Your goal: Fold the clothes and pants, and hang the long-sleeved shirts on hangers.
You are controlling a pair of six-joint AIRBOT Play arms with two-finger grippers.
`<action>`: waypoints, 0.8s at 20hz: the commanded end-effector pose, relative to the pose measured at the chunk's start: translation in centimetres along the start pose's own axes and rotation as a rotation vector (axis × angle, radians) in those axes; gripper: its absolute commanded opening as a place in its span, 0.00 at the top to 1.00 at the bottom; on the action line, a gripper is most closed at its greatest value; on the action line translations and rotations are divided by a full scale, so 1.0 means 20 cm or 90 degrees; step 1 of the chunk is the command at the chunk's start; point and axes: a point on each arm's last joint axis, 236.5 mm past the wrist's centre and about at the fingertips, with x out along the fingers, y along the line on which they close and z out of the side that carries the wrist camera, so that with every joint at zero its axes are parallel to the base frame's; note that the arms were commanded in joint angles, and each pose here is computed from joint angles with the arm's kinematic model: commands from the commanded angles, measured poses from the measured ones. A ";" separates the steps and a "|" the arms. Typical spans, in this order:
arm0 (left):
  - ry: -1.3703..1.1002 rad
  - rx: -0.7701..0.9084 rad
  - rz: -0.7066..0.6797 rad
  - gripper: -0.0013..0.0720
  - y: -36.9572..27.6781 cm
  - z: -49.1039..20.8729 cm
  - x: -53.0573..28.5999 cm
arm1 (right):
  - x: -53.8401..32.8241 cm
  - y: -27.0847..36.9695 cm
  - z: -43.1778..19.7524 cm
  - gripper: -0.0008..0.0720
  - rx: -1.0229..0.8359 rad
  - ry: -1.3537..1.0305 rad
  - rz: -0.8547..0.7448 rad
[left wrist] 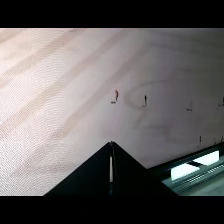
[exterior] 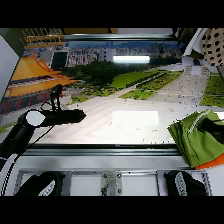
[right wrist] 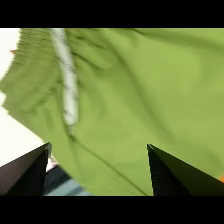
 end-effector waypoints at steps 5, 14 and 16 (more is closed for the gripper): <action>-0.037 0.001 0.003 0.97 0.01 0.07 0.00 | -0.11 0.94 -0.14 0.09 -0.266 -0.041 0.316; -0.036 0.000 0.002 0.97 0.00 0.07 0.00 | -0.05 1.07 -0.27 0.94 -0.315 0.010 0.338; -0.036 0.000 0.002 0.97 0.00 0.07 0.00 | -0.05 1.07 -0.27 0.94 -0.315 0.010 0.338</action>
